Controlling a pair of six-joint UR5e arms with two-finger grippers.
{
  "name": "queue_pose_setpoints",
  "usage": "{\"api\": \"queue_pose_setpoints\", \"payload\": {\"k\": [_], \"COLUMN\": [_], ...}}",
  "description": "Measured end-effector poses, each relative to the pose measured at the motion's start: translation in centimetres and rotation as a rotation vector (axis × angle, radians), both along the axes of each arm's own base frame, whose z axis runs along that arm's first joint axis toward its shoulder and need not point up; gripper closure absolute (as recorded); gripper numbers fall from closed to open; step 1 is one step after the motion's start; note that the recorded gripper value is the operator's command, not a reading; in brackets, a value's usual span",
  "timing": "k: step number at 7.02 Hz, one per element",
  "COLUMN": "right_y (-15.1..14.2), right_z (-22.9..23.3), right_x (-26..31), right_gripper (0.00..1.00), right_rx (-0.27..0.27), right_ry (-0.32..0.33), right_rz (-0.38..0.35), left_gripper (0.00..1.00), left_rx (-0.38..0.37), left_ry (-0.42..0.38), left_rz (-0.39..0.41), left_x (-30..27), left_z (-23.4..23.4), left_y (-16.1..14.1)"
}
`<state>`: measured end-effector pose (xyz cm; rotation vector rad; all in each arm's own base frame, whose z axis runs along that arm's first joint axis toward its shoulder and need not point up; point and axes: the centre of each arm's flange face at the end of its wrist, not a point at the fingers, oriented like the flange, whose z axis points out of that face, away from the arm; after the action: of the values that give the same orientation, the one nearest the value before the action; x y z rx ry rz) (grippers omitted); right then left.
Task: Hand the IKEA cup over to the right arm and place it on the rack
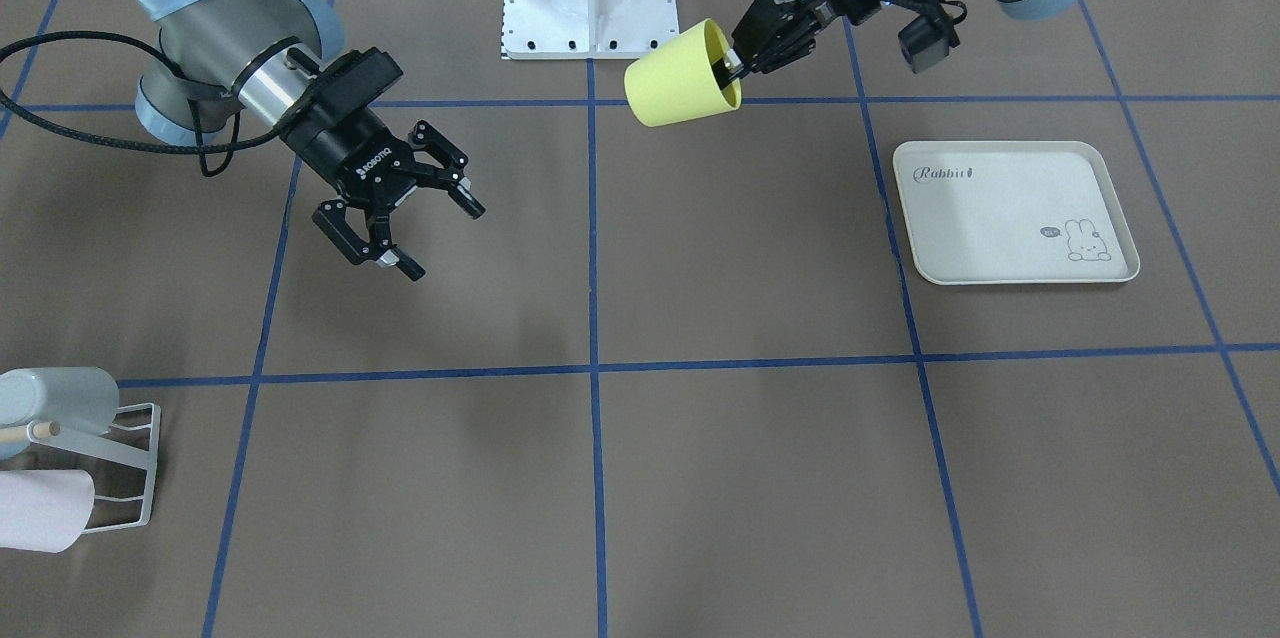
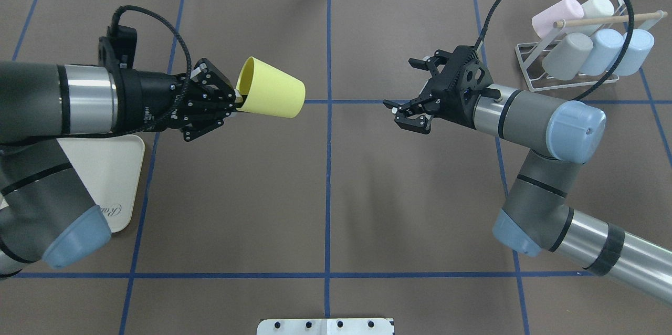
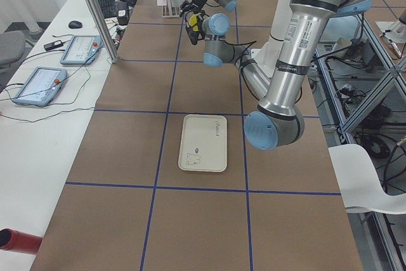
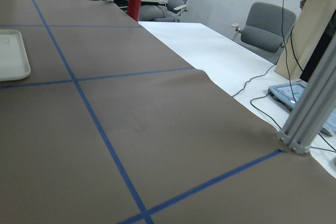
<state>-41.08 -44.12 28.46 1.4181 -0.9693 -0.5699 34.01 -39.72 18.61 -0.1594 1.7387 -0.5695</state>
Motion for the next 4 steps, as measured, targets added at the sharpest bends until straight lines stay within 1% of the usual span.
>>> {"api": "queue_pose_setpoints", "payload": {"k": [1, 2, 3, 4], "right_y": [1.1, 2.1, 3.0, 3.9], "right_z": [-2.7, -4.8, -6.1, -7.0], "right_x": [-1.5, -2.6, -3.2, -3.4], "right_gripper": [0.01, 0.01, 0.01, 0.01], "right_rx": [0.037, 0.084, 0.130, 0.160], "right_ry": [-0.032, -0.047, -0.048, -0.054], "right_rz": [-0.026, -0.045, -0.055, -0.065], "left_gripper": [1.00, 1.00, 1.00, 1.00], "left_rx": [-0.004, -0.004, -0.005, -0.005], "left_ry": [0.008, 0.012, 0.011, 0.009], "left_rz": [0.013, 0.019, 0.027, 0.034], "left_x": [1.5, 2.4, 3.1, 3.6], "left_z": [-0.9, -1.4, -1.5, -1.5], "left_y": [-0.4, -0.6, -0.6, -0.4]}}
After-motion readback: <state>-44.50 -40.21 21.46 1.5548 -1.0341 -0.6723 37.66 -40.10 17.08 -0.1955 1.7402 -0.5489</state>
